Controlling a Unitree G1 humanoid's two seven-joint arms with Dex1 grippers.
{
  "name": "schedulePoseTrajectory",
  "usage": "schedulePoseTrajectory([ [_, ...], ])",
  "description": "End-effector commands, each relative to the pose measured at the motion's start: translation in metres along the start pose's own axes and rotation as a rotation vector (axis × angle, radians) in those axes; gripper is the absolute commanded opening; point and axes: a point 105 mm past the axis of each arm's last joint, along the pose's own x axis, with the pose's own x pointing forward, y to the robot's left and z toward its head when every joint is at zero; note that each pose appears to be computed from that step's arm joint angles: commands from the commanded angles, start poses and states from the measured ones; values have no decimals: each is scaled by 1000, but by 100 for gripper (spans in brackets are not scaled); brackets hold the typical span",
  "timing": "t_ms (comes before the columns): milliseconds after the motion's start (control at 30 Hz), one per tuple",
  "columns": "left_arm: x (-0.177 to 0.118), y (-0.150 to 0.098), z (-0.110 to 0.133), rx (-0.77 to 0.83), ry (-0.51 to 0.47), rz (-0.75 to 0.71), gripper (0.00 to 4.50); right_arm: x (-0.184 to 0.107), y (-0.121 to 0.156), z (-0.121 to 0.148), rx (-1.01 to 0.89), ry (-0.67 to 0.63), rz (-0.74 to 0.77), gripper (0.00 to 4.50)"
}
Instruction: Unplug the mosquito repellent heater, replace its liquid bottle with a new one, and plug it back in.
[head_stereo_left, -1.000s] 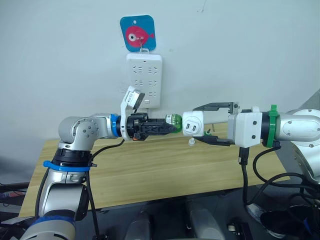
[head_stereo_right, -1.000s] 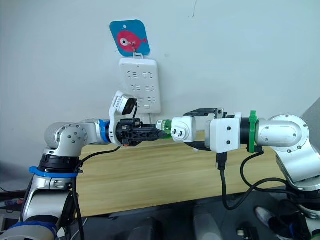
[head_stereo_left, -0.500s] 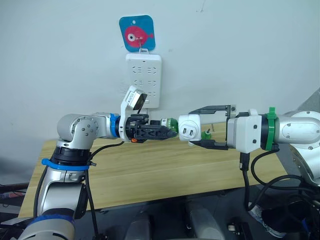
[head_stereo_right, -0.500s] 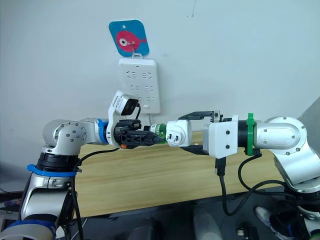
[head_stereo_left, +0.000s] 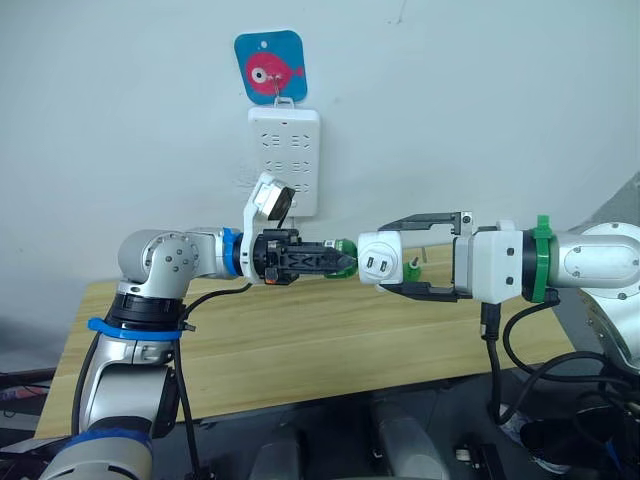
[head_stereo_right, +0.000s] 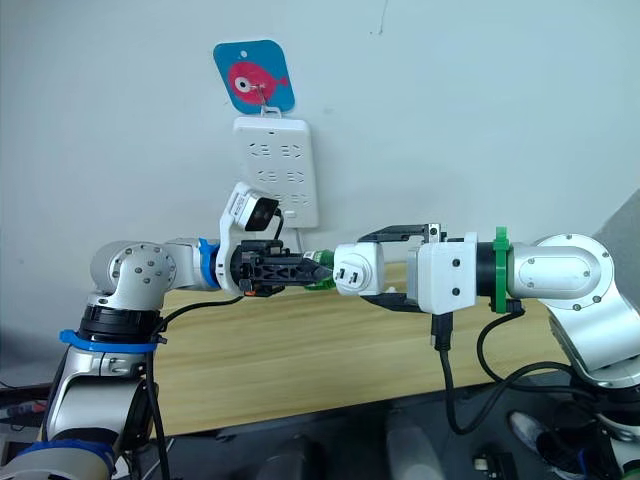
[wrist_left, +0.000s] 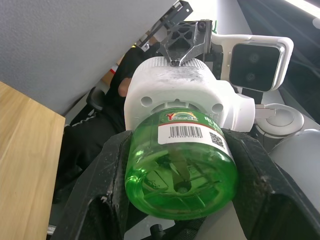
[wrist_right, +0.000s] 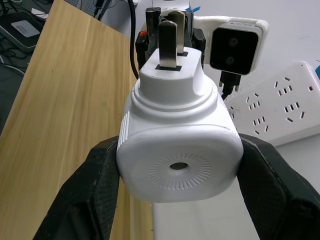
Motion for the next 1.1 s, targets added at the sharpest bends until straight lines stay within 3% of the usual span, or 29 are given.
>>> schedulePoseTrajectory([
  [33,0,-7,5,36,-10,-15,228,-4,-1,12,-28,-20,-14,376],
  [133,0,-6,5,27,-11,-13,228,-8,-1,6,-34,24,-28,448],
  [367,-2,4,9,-8,-47,18,228,-44,21,-7,179,152,54,450],
  [467,0,7,9,-24,-53,14,228,-43,31,9,241,105,112,393],
  [633,6,9,9,-30,-41,2,228,-22,27,28,279,-10,89,217],
  [833,8,8,6,-28,-14,-10,228,-8,11,25,302,-46,32,7],
  [1100,9,1,-5,16,56,-40,228,-5,-1,26,335,-73,14,0],
])
